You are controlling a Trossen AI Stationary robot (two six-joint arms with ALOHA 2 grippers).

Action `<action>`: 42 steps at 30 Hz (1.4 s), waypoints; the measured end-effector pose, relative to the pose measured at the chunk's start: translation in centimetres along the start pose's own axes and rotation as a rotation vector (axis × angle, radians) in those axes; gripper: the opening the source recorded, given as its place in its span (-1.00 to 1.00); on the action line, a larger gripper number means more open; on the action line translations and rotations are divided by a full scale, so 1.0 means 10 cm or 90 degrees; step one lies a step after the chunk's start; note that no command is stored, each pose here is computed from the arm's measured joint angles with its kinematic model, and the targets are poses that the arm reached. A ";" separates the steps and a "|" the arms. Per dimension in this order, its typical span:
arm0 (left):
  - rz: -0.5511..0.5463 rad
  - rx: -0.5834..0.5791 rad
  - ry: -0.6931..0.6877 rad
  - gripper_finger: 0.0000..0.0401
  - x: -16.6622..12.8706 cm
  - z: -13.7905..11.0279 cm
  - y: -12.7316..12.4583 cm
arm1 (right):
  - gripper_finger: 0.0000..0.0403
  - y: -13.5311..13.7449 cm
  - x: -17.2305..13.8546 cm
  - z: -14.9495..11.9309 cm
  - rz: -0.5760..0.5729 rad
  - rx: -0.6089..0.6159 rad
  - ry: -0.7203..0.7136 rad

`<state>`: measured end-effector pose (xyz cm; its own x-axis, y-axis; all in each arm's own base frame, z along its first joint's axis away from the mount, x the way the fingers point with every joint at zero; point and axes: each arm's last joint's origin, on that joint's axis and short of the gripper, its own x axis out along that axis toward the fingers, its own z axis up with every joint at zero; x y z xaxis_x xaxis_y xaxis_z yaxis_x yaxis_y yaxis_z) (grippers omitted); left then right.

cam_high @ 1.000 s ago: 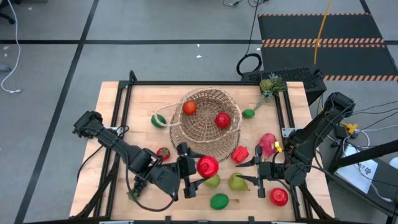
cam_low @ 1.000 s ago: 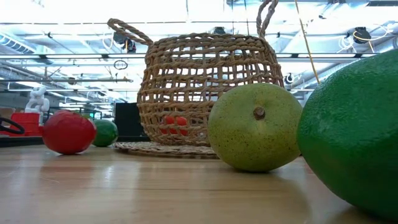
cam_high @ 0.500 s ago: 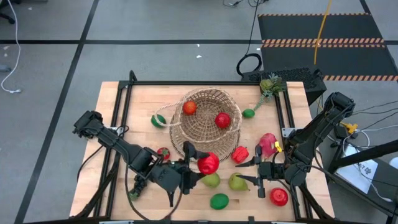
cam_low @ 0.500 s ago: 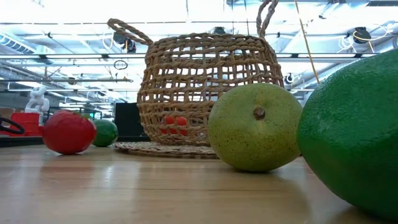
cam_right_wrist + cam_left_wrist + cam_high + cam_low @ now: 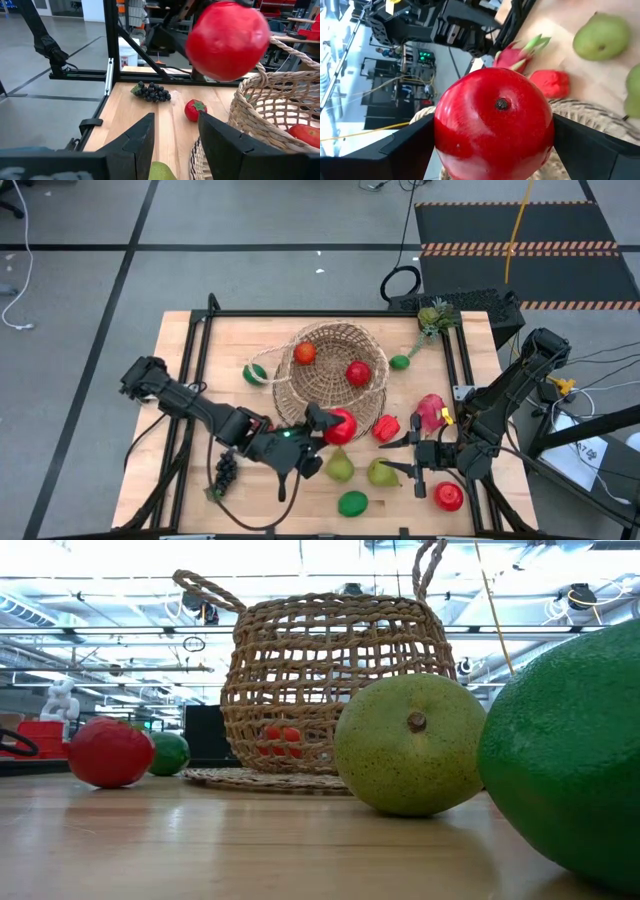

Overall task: Build produce basket
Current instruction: Put the left red apple into the basket

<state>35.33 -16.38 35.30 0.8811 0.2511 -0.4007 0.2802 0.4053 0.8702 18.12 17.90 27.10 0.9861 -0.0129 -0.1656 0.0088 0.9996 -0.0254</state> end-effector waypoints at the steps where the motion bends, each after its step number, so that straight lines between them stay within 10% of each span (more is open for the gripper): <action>1: 0.001 -0.001 0.003 0.82 0.01 -0.01 0.01 | -0.26 0.00 0.00 0.00 0.000 -0.001 0.001; 32: 0.021 -0.154 0.047 0.82 0.20 -0.23 0.17 | -0.26 0.00 0.00 0.00 0.000 -0.004 0.001; 42: 0.025 -0.325 0.043 0.82 0.20 -0.23 0.16 | -0.26 0.00 0.00 0.00 0.000 -0.004 0.001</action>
<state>36.67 -13.19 35.27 0.8557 0.3251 -0.4027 0.0103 0.7673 0.6413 18.12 17.89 27.07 0.9858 -0.0133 -0.1675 0.0082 0.9995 -0.0310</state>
